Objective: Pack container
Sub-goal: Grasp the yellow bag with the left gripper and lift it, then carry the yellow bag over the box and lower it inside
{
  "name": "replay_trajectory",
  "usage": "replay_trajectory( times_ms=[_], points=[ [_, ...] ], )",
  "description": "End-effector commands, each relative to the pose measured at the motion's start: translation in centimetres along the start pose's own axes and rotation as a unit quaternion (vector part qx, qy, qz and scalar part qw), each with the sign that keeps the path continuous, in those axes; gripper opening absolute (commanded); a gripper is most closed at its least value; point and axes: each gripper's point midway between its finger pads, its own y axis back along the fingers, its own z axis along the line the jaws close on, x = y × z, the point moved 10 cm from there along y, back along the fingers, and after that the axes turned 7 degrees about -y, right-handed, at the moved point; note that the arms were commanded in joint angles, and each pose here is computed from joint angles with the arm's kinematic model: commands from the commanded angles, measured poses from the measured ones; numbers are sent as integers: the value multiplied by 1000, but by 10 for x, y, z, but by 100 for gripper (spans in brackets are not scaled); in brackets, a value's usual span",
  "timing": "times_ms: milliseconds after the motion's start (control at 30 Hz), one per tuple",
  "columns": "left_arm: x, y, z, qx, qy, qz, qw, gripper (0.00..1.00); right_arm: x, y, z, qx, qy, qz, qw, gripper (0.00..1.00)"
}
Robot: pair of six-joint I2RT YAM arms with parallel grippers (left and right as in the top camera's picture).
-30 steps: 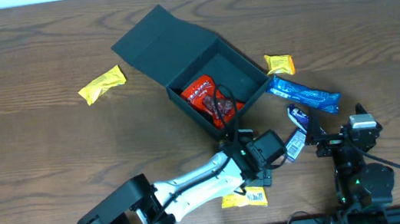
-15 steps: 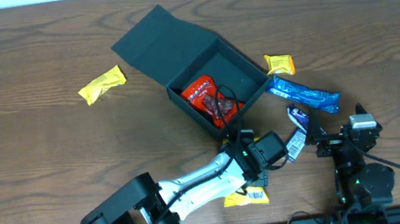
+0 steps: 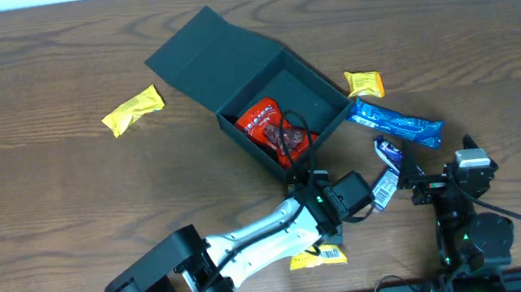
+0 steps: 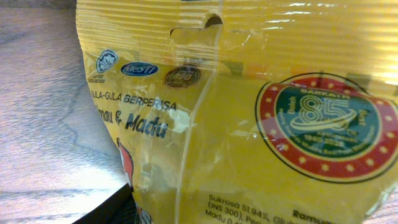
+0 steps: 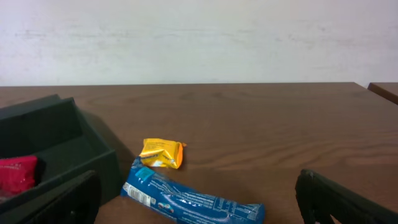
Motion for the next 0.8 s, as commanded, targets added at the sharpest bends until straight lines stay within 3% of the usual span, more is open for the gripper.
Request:
replay_trajectory(
  times_ms=[0,100,367,767],
  points=[
    [-7,4,4,-9,10,-11,1000,50,1,0,1,-4,-7,1,1000,99],
    [-9,7,6,-9,14,-12,1000,44,1,0,1,-4,-7,1,1000,99],
    [-13,20,9,3,23,-24,999,43,1,0,1,-4,-7,1,1000,99],
    [-25,80,13,70,39,-90,993,42,1,0,1,-4,-7,1,1000,99]
  ],
)
